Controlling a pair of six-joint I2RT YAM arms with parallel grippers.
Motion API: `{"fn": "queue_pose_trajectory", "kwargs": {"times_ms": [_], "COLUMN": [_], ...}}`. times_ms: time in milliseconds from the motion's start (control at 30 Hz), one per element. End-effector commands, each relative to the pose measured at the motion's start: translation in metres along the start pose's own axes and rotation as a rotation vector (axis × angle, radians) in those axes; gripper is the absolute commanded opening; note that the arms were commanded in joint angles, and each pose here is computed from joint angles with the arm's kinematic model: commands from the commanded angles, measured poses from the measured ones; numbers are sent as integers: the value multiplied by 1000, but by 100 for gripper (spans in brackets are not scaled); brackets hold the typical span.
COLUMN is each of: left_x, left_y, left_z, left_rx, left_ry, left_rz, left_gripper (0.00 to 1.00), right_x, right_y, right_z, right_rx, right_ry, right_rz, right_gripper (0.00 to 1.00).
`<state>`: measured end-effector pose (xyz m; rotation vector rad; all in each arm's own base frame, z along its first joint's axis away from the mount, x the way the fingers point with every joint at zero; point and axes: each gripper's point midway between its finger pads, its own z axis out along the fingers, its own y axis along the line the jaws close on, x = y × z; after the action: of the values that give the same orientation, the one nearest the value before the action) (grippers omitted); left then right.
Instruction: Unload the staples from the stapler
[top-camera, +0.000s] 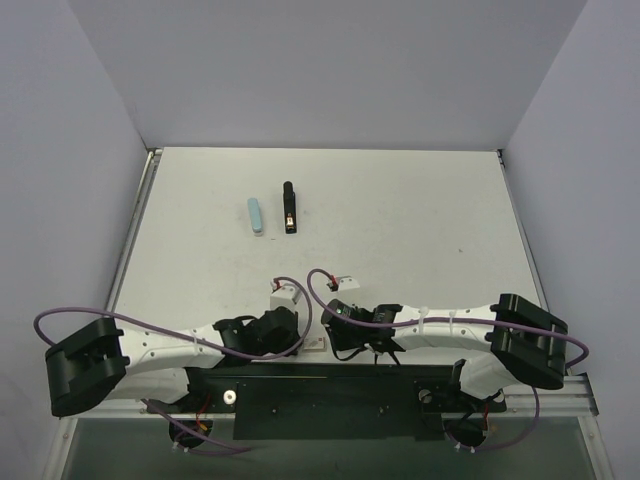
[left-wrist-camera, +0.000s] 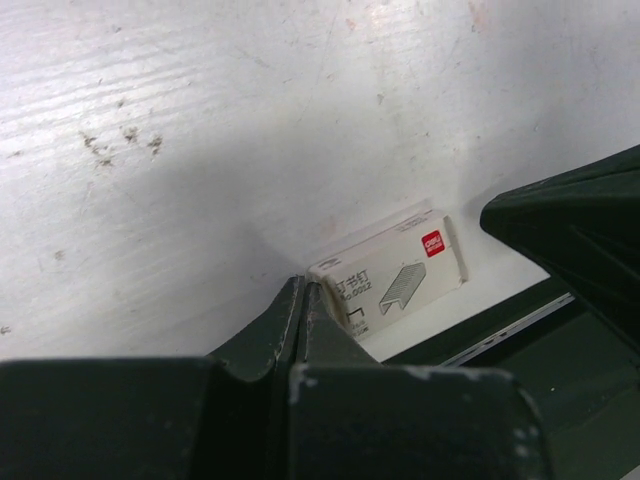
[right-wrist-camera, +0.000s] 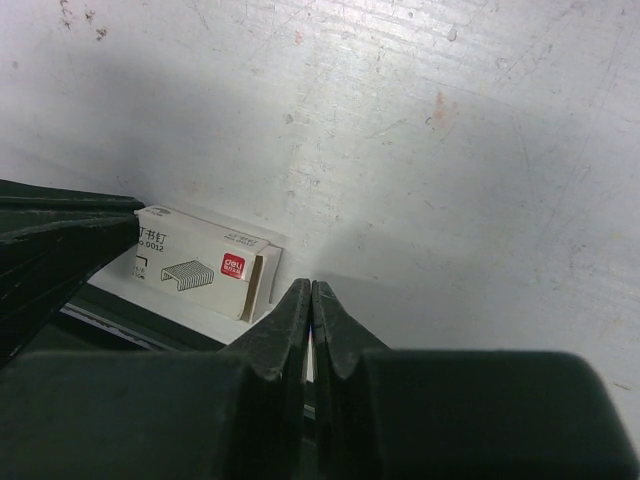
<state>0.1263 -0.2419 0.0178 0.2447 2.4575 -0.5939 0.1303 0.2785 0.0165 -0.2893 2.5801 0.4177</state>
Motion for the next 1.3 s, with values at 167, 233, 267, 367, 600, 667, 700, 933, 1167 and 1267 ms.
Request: {"fn": "queue_pose_trajectory", "kwargs": {"times_ms": [167, 233, 267, 367, 600, 667, 700, 933, 1167, 1267], "left_x": [20, 21, 22, 22, 25, 25, 25, 25, 8, -5], "left_y": [15, 14, 14, 10, 8, 6, 6, 2, 0, 0], "left_z": [9, 10, 10, 11, 14, 14, 14, 15, 5, 0], "left_rx": [-114, -116, -118, -114, -111, -105, -107, -91, -93, -111], "left_ry": [107, 110, 115, 116, 125, 124, 124, 120, 62, 28], "left_rz": [69, 77, 80, 86, 93, 91, 90, 88, 97, 113], "left_gripper": [0, 0, 0, 0, 0, 0, 0, 0, 0, 0], "right_x": [9, 10, 11, 11, 12, 9, 9, -4, -14, -19], "right_y": [0, 2, 3, 10, 23, 26, 26, 28, -5, -22], "right_z": [6, 7, 7, 10, 15, 16, 17, 12, 3, -4], "right_rx": [9, 1, -3, -26, -68, -75, -75, -67, 2, 49], "right_ry": [21, 25, 31, 30, 29, 22, 18, -14, -51, -71], "right_rz": [6, 11, 9, 30, 79, 88, 89, 86, 92, 89], "right_gripper": [0, 0, 0, 0, 0, 0, 0, 0, 0, 6]}}
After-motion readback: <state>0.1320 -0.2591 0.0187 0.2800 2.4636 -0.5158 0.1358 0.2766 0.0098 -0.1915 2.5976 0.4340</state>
